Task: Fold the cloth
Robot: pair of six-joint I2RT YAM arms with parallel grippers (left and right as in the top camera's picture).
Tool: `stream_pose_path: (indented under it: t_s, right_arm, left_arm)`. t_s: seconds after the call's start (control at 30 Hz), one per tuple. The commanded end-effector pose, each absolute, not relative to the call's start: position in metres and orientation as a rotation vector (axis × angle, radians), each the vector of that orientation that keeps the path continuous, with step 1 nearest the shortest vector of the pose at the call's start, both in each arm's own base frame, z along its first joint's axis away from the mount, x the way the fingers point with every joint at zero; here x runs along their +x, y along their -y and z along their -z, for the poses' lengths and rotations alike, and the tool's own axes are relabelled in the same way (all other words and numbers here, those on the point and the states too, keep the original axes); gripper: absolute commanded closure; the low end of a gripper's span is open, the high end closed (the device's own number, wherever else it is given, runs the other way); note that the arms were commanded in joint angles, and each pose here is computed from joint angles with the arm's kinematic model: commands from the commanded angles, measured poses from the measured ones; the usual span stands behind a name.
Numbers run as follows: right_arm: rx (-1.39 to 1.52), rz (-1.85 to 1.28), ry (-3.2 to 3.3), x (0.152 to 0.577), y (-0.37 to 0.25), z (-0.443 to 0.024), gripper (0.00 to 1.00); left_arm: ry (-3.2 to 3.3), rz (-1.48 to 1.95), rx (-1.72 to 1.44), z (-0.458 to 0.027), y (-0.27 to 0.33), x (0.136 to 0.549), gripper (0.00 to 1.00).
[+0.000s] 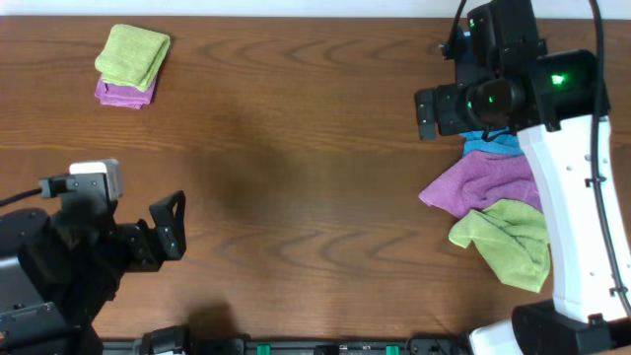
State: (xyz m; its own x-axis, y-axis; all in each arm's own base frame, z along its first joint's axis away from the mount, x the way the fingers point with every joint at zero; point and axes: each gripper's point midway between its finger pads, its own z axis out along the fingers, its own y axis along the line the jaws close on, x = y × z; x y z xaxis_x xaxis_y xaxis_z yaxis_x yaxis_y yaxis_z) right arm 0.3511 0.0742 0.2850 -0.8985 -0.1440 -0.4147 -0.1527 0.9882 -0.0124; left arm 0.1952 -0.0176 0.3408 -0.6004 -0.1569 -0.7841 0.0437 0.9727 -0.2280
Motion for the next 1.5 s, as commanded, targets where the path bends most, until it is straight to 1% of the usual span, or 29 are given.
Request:
stream_pose_path:
  t_s: [0.0,0.73,0.77,0.87,0.97,1.03,1.33,1.47]
  right_arm:
    - [-0.234,-0.017,-2.670,0.346,-0.075,-0.296,0.01]
    - [-0.235,-0.017,-2.670,0.346,-0.075,-0.296,0.01]
    - [-0.234,-0.017,-2.670,0.346,-0.074,-0.296,0.01]
    - [-0.234,-0.017,-2.670,0.346,-0.074,-0.296,0.01]
    - [-0.234,-0.017,-2.670,0.346,-0.074,-0.296,0.01]
    - [-0.234,-0.017,-2.670,0.346,-0.074,-0.296,0.01]
    - [-0.234,-0.017,-2.670,0.346,-0.074,-0.296,0.01]
    - [-0.234,-0.017,-2.670,0.346,-0.075,-0.296,0.01]
  left_arm:
    - [-2.219,0.266,-0.071,-0.337,0.017,0.193,0.04]
    - [-2.242,0.270,-0.078,-0.332,0.017,0.190,0.04]
    - [-2.244,0.260,-0.074,-0.332,0.017,0.188,0.04]
    - [-2.263,0.232,-0.078,-0.325,0.018,0.165,0.04]
    - [-2.169,0.235,-0.015,-0.324,0.025,0.162,0.04]
    - [-2.094,0.250,0.022,-0.314,0.029,0.168,0.04]
    - [-1.932,0.358,0.186,-0.244,0.054,0.201,0.04]
    - [-1.947,0.381,0.212,-0.199,0.060,0.209,0.05]
